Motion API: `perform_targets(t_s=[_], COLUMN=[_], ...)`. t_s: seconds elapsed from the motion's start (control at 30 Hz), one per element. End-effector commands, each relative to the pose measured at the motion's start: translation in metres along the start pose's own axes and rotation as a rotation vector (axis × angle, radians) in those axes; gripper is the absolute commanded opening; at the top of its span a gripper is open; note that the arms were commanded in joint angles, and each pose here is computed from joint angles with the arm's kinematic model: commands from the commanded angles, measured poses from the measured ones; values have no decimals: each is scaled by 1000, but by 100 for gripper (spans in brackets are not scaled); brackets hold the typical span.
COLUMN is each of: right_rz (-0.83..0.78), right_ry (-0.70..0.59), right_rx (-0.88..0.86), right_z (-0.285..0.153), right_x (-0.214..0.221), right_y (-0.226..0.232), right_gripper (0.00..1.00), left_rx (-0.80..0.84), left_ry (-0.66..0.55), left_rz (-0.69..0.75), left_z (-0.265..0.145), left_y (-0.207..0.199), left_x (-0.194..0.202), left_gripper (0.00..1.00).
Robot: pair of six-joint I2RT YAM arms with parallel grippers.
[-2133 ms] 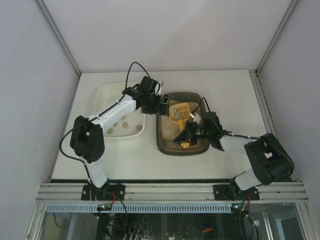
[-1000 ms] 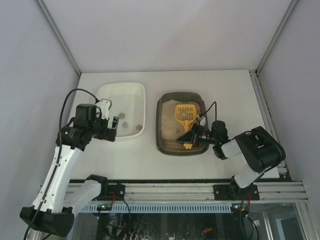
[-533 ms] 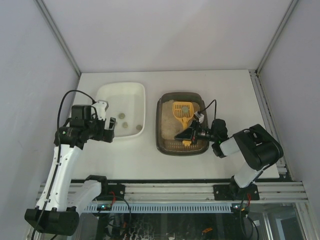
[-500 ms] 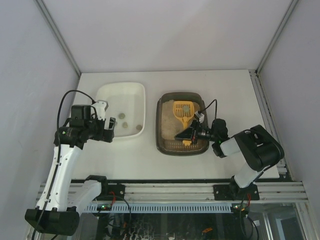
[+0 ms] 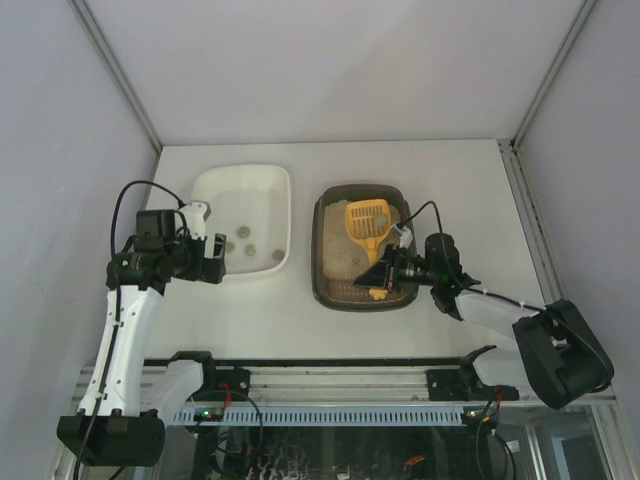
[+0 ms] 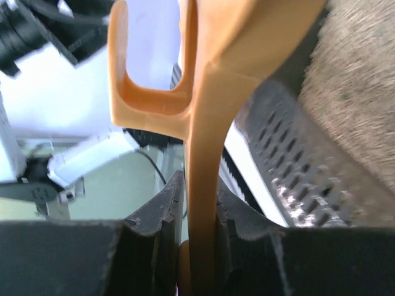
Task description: Clean the litter box
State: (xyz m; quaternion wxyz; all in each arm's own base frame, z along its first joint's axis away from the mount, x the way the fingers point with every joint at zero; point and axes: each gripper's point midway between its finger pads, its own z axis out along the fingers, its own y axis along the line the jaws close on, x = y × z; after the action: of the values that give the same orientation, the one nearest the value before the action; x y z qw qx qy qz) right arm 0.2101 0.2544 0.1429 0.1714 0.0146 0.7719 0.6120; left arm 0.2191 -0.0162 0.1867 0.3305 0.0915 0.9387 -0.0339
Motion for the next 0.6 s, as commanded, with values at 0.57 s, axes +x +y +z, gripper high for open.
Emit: perform_targets(t_s=[0.57], right_rz=[-144], right_ry=[3], right_rx=[19], right_z=[-9], right_x=[19], right_y=[13], right_gripper=[0], left_rx=[14], left_ry=[-42], left_rz=[-1], left_z=[0], left_y=[2], left_x=[-2], left_gripper=[100])
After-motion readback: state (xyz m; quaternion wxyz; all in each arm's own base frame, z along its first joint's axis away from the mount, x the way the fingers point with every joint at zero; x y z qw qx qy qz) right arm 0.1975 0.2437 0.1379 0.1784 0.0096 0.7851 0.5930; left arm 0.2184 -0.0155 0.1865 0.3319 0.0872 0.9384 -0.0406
